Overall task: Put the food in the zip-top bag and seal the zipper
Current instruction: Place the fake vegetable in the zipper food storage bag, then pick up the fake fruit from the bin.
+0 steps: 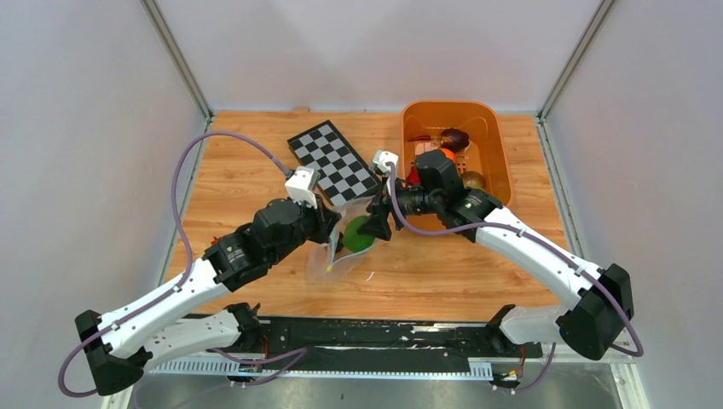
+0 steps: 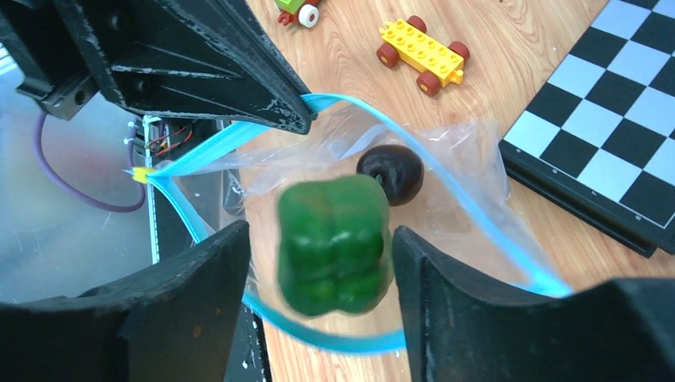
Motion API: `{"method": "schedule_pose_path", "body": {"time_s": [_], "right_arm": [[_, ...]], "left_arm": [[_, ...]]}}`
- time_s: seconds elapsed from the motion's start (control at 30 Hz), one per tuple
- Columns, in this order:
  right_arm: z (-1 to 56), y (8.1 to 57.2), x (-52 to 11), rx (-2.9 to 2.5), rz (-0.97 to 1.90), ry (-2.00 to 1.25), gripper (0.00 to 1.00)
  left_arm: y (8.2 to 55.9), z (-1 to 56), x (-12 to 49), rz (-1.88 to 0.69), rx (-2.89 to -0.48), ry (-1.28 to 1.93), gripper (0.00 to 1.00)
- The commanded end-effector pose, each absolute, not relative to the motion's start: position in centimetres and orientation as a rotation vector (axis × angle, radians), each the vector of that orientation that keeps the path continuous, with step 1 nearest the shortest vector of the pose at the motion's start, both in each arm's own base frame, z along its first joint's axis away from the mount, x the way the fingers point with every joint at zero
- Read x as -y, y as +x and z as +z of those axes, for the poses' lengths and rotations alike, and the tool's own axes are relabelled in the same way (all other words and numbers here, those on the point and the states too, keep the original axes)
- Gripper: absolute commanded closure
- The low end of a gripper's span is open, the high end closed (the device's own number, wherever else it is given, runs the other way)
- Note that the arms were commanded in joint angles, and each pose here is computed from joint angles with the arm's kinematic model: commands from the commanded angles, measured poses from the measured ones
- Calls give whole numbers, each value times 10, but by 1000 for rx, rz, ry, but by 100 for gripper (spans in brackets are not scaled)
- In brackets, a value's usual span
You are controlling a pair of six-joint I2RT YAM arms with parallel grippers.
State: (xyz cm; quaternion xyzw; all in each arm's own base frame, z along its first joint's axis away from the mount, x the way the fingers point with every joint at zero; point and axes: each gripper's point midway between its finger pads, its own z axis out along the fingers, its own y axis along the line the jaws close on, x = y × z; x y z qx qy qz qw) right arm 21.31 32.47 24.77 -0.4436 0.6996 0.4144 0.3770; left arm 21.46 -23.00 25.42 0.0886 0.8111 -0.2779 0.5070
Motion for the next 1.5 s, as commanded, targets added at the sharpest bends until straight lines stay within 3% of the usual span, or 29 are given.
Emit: {"method": "schedule_pose_path", "body": {"time_s": [0.0, 0.23, 0.53, 0.87, 0.97, 1.1, 1.33, 1.47], "right_arm": [[288, 206, -334, -1605, 1131, -1155, 31], [301, 201, -328, -1567, 1121, -1120, 26], [292, 262, -282, -1761, 716, -756, 24], [283, 300, -231, -1875, 459, -435, 25], [276, 315, -207, -1901, 368, -308, 25], [264, 338, -182, -1965, 285, -217, 24], [237, 388, -130, -2060, 180, -41, 9], [221, 419, -112, -2104, 195, 42, 7]], "left_arm": [[221, 266, 225, -677, -1902, 151, 100], [221, 262, 225, -666, -1910, 154, 100], [222, 260, 216, -641, -1907, 124, 100], [224, 263, 184, -587, -1834, -24, 100], [210, 251, 223, -651, -1857, 338, 100], [211, 228, 235, -630, -2000, 341, 100], [211, 279, 204, -699, -1749, 167, 100], [206, 292, 187, -698, -1700, 119, 100]]}}
